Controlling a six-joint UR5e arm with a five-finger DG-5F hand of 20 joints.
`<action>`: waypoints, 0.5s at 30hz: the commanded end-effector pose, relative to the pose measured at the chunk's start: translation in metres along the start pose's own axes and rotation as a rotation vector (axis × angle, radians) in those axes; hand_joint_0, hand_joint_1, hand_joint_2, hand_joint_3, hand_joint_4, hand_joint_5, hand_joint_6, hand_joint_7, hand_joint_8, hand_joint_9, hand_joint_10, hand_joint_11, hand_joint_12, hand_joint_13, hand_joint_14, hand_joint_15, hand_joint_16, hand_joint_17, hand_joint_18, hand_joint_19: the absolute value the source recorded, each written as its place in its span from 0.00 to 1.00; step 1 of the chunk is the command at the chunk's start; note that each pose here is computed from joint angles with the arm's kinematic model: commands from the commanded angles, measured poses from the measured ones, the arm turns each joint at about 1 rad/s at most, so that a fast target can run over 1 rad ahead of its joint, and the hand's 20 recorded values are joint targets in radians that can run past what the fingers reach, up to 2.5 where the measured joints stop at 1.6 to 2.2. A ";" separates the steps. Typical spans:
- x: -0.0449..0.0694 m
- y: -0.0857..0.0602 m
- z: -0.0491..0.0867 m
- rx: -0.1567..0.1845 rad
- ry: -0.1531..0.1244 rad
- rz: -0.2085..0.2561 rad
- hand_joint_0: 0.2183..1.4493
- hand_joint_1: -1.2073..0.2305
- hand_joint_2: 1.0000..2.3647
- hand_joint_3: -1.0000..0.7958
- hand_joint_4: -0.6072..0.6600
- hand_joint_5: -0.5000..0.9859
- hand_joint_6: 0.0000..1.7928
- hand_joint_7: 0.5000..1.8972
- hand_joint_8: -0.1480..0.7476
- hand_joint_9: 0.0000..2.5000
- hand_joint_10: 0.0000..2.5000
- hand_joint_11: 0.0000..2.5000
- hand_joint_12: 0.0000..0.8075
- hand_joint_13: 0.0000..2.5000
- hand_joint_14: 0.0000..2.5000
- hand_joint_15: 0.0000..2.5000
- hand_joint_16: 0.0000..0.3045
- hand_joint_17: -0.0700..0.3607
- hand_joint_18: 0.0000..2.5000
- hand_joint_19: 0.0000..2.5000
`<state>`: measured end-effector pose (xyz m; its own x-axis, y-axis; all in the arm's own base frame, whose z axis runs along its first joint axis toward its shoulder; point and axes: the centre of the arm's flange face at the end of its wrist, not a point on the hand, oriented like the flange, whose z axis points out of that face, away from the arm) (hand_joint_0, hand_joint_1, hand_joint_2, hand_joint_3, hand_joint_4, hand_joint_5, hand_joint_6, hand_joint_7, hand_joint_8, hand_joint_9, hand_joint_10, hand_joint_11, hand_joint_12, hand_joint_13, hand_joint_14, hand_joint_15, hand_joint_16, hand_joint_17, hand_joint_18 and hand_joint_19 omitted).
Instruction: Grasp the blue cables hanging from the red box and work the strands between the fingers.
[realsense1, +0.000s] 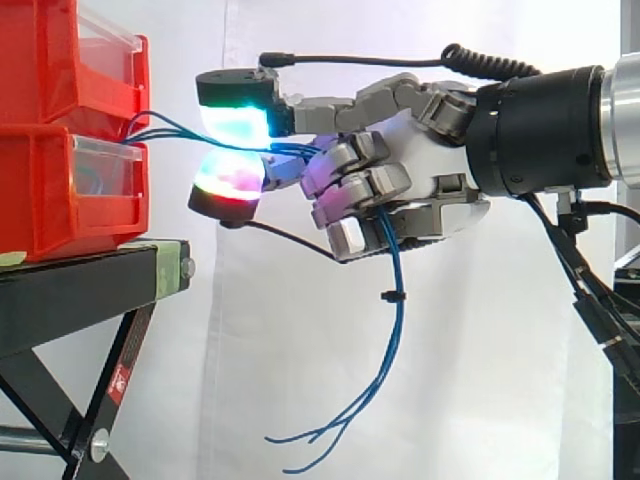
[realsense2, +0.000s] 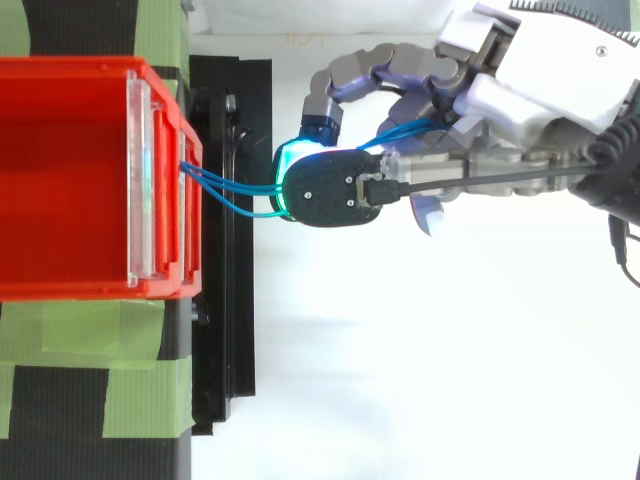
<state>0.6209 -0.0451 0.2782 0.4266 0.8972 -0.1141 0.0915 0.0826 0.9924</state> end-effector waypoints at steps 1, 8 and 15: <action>0.000 0.001 0.000 -0.002 0.000 -0.007 0.56 0.41 0.01 0.54 0.67 0.47 0.41 0.41 0.72 0.69 1.00 1.00 0.73 0.74 1.00 0.63 0.76 0.57 0.98 0.29; 0.003 0.011 0.005 -0.021 -0.001 -0.001 0.52 0.42 0.13 0.58 0.65 0.48 0.44 0.41 0.72 0.69 1.00 1.00 0.73 0.74 1.00 0.63 0.76 0.57 0.98 0.29; 0.004 0.024 0.007 -0.007 0.003 -0.020 0.45 0.34 0.14 0.48 0.66 0.45 0.53 0.43 0.72 0.69 1.00 1.00 0.73 0.74 1.00 0.63 0.76 0.57 0.98 0.29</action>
<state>0.6318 -0.0422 0.2994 0.4262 0.8968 -0.1187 0.0737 0.0963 0.9926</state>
